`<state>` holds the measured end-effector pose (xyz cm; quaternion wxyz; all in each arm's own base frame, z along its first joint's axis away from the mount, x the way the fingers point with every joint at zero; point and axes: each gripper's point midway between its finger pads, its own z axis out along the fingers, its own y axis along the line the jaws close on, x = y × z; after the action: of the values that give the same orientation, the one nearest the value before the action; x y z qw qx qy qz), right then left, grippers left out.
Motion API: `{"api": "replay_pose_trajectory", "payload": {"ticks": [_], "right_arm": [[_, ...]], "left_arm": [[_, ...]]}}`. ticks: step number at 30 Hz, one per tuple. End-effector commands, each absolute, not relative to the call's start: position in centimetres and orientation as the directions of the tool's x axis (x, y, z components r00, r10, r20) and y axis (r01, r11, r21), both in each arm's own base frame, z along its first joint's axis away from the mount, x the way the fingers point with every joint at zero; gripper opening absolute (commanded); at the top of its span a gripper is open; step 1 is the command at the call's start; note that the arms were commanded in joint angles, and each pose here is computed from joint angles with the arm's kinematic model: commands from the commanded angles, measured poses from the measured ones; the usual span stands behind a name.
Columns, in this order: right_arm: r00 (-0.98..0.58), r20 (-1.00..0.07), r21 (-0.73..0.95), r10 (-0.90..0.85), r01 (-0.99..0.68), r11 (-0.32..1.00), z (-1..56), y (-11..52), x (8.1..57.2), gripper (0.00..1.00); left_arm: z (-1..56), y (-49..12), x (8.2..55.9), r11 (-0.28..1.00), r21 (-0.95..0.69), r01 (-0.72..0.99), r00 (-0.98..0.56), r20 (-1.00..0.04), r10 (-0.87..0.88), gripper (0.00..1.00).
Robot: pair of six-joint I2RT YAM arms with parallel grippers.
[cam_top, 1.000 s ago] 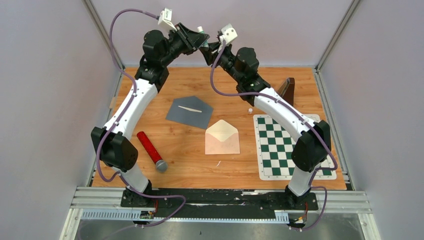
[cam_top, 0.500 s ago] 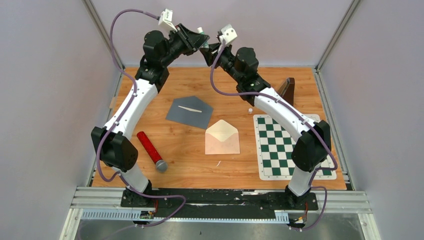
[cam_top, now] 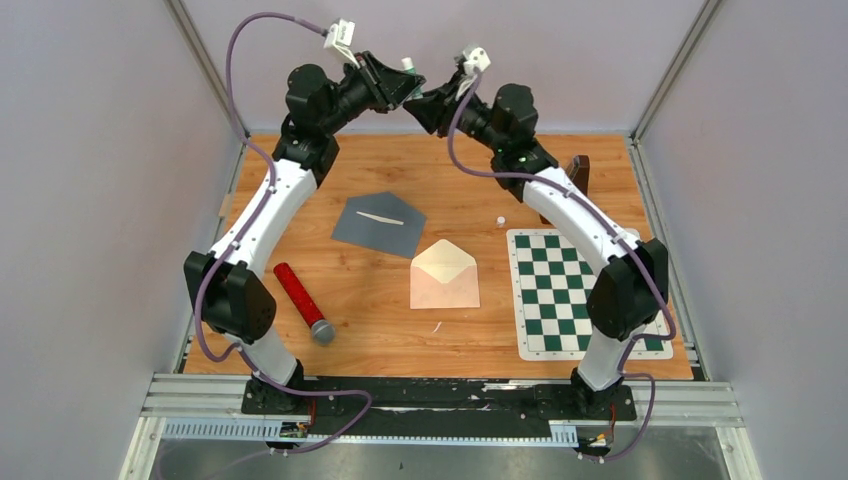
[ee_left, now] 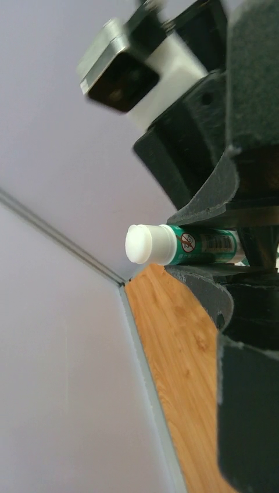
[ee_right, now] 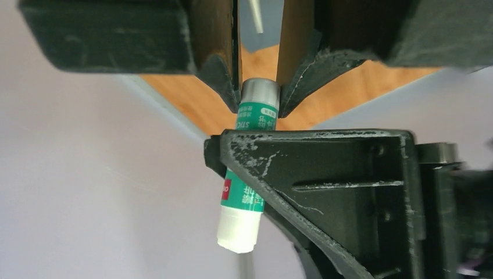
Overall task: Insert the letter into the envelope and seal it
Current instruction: Unscrew the solid glue.
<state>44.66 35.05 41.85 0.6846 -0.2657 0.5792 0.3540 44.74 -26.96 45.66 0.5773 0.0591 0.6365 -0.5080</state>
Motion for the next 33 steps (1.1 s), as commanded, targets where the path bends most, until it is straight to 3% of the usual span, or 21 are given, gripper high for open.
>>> {"api": "replay_pose_trajectory", "payload": {"ticks": [1, 3, 8, 15, 16, 17, 19, 21, 23, 25, 26, 33], "right_arm": [[-0.15, -0.966, 0.161, 0.209, -0.986, 0.033, 43.6, 35.3, 36.1, 0.0], [-0.256, -0.955, 0.235, 0.15, -0.961, -0.142, 42.8, 34.0, 35.1, 0.0], [-0.25, -0.968, 0.238, 0.003, -0.925, -0.297, 41.7, 32.9, 34.0, 0.0], [-0.25, -0.968, 0.246, -0.028, -0.916, -0.317, 41.9, 32.7, 34.0, 0.0], [-0.251, -0.968, 0.243, -0.014, -0.921, -0.304, 42.1, 32.8, 34.2, 0.04], [-0.259, -0.966, 0.247, 0.009, -0.929, -0.276, 42.2, 32.8, 34.7, 0.17], [-0.247, -0.964, 0.228, 0.103, -0.96, -0.165, 43.0, 32.6, 36.6, 0.34], [-0.177, -0.958, 0.199, 0.228, -0.977, 0.077, 44.4, 31.9, 39.5, 0.5], [0.009, -0.956, 0.102, 0.292, -0.925, 0.365, 43.9, 30.8, 41.4, 0.65], [0.251, -0.927, -0.061, 0.28, -0.835, 0.547, 45.0, 30.0, 41.1, 0.96], [0.305, -0.918, -0.109, 0.253, -0.809, 0.578, 44.9, 30.4, 40.9, 0.99], [0.346, -0.913, -0.134, 0.217, -0.756, 0.641, 45.2, 32.2, 41.5, 1.0]], "left_arm": [[50.4, -28.3, 40.6, 0.328, -0.278, 0.903, -0.119, -0.895, -0.429, 0.0], [50.1, -28.8, 39.7, 0.244, -0.243, 0.939, -0.133, -0.909, -0.396, 0.0], [50.1, -29.4, 37.3, 0.114, -0.168, 0.979, -0.12, -0.933, -0.34, 0.0], [49.3, -29.4, 36.8, 0.102, -0.152, 0.983, -0.115, -0.946, -0.303, 0.0], [49.4, -29.4, 37.3, 0.13, -0.166, 0.978, -0.118, -0.941, -0.316, 0.0], [49.0, -29.3, 38.0, 0.16, -0.193, 0.968, -0.135, -0.939, -0.316, 0.0], [49.0, -28.6, 39.9, 0.269, -0.268, 0.925, -0.16, -0.918, -0.364, 0.0], [48.8, -27.4, 42.4, 0.383, -0.391, 0.837, -0.208, -0.874, -0.439, 0.0], [48.4, -25.9, 44.8, 0.466, -0.525, 0.712, -0.25, -0.81, -0.531, 0.0], [47.9, -25.3, 45.8, 0.478, -0.617, 0.626, -0.299, -0.755, -0.584, 0.0], [47.7, -25.2, 46.1, 0.465, -0.658, 0.592, -0.326, -0.724, -0.609, 0.0], [46.8, -24.8, 46.7, 0.419, -0.788, 0.451, -0.416, -0.601, -0.683, 0.0]]}}
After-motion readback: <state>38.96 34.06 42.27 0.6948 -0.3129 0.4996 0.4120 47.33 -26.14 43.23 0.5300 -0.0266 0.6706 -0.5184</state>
